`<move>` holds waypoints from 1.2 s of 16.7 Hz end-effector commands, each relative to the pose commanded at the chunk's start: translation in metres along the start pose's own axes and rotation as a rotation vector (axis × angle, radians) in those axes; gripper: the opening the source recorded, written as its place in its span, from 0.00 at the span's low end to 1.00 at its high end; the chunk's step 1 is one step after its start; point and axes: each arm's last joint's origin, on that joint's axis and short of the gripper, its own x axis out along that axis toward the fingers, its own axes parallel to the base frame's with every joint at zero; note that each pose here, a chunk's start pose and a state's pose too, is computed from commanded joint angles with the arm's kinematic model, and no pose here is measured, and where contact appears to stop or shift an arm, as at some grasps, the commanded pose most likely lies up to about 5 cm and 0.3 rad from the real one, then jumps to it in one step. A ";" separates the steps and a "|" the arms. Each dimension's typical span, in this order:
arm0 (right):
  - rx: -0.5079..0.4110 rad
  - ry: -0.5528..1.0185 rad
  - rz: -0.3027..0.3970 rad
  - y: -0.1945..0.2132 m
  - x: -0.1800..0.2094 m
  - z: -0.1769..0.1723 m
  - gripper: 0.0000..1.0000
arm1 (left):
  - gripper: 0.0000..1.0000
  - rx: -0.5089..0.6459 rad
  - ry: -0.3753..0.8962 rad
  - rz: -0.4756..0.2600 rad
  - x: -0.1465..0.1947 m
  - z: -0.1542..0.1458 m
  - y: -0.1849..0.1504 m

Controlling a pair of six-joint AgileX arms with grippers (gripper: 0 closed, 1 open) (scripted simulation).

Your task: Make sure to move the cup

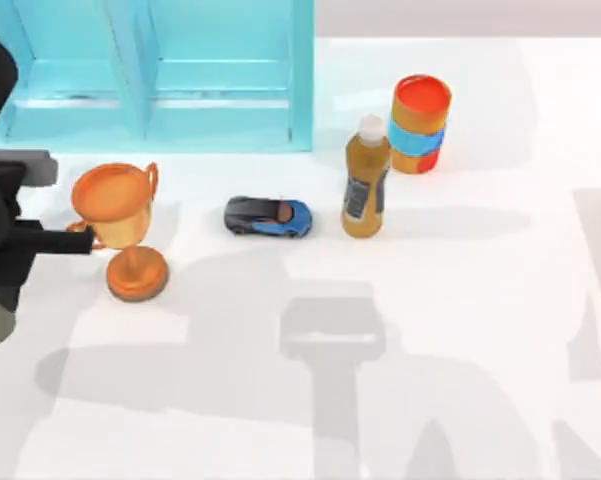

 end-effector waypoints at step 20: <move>0.000 0.000 0.000 0.000 0.000 0.000 1.00 | 0.00 -0.010 -0.070 -0.030 0.063 0.005 0.034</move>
